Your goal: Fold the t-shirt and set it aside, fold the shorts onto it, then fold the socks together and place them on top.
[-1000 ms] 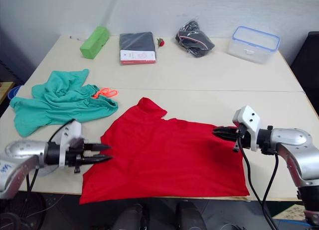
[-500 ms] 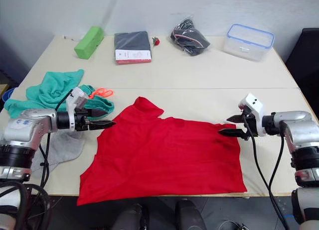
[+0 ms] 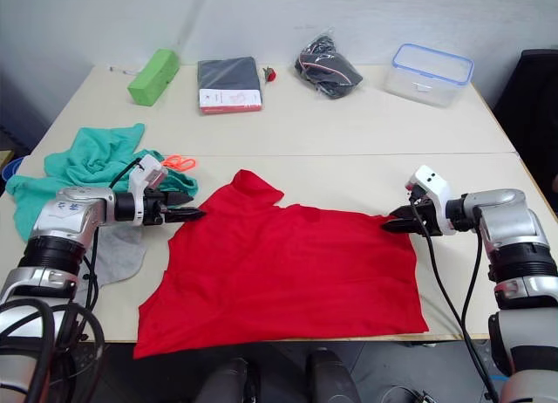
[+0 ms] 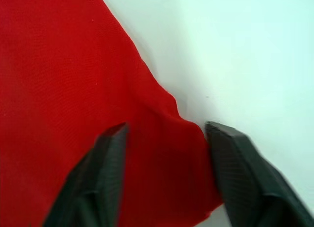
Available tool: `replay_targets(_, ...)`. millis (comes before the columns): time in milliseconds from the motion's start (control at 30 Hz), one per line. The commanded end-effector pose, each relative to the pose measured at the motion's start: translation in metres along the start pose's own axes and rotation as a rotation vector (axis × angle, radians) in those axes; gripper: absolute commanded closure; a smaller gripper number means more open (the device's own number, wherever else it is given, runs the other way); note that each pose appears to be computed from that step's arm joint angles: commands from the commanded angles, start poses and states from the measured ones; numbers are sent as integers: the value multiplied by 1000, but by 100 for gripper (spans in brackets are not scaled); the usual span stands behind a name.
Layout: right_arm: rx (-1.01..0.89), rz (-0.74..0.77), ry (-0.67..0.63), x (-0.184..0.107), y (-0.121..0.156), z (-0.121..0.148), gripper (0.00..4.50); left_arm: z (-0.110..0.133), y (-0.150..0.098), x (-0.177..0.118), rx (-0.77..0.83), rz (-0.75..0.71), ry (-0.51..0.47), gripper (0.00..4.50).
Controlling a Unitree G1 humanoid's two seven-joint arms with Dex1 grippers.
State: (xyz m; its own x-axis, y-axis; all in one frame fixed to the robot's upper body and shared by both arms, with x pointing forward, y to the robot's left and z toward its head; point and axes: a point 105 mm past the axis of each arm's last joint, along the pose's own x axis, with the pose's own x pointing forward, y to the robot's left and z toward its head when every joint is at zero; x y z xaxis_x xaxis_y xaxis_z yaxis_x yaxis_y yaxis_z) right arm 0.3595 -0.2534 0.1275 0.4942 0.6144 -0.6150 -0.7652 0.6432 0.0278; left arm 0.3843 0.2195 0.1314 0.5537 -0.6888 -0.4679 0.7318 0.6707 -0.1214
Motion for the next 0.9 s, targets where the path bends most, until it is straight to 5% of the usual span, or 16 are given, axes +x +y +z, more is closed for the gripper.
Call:
replay_targets(33,10,22,21,6,4,-10,357,-12,-1,9,-29,-12,49,211)
replay_targets(100,4,23,24,6,5,-12,427,-16,-3,13,-43,-23,70,274)
replay_targets(167,-4,22,26,4,5,-13,450,-19,-5,17,-44,-39,93,335)
replay_targets(633,-33,16,27,2,6,-19,450,-17,-10,27,-45,-76,90,335)
replay_targets(767,-51,10,4,1,6,-16,450,-19,-16,27,-49,-114,82,448)
replay_targets(900,-123,-27,-83,-3,2,1,450,-19,-19,21,7,-127,38,448)
